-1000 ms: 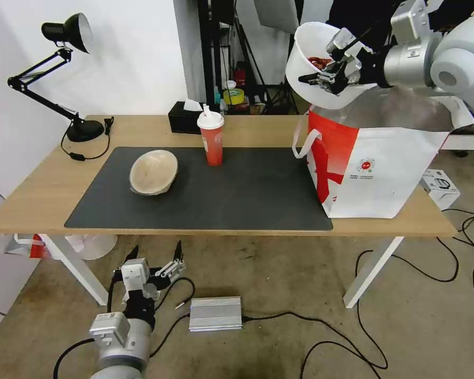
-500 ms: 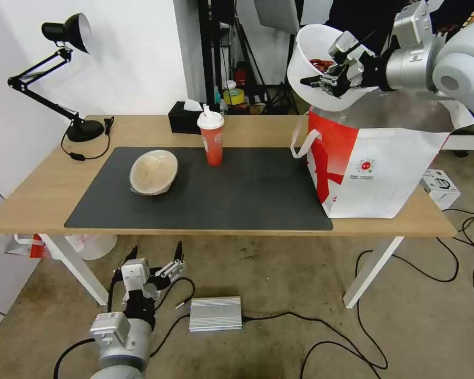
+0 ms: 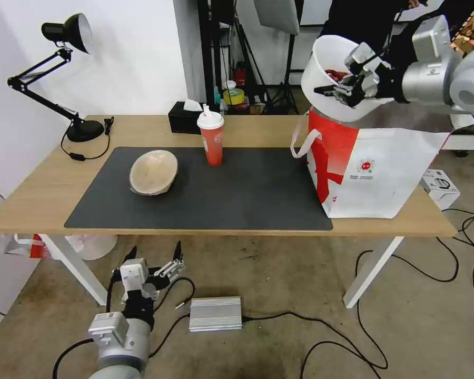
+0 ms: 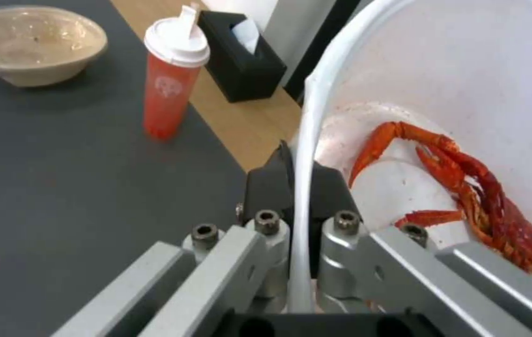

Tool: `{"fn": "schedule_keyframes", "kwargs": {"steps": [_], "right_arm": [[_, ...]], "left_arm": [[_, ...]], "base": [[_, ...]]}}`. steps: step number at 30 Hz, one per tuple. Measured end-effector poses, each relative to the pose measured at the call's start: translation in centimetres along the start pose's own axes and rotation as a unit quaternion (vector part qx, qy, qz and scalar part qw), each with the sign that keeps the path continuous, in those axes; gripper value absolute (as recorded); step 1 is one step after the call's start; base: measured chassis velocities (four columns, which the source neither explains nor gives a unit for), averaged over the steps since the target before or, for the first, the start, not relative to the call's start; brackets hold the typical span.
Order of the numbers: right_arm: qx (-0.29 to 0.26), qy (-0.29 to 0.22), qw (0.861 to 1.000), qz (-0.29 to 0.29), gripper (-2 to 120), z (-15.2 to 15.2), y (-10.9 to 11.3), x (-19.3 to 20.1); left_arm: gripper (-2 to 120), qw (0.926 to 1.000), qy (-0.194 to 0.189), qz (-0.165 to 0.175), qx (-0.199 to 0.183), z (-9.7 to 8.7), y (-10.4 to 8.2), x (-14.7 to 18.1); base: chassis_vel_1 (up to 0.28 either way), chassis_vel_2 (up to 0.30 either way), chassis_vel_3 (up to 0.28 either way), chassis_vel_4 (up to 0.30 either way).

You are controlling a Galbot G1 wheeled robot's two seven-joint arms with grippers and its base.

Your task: Pick up the trash from the table and place it into the takeout bag.

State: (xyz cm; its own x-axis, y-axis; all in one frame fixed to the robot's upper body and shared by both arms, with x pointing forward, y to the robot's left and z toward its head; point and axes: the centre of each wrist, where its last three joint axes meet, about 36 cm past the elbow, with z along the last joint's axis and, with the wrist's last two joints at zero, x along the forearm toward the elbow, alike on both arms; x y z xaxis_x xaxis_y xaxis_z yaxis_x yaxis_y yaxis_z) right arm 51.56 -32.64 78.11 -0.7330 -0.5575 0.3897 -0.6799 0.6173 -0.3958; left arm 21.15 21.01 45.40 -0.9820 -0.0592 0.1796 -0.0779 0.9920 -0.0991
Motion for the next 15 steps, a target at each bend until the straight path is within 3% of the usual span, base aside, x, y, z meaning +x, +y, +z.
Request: {"fn": "schedule_keyframes", "kwargs": {"steps": [15], "right_arm": [[-0.019,0.010,1.000,0.008,0,2.1,0.2,1.5]], "left_arm": [[100,1.0000,-0.003,0.002,0.001,-0.4,-0.1,0.2]], "base": [[0.000,0.000,0.000,0.000]]}}
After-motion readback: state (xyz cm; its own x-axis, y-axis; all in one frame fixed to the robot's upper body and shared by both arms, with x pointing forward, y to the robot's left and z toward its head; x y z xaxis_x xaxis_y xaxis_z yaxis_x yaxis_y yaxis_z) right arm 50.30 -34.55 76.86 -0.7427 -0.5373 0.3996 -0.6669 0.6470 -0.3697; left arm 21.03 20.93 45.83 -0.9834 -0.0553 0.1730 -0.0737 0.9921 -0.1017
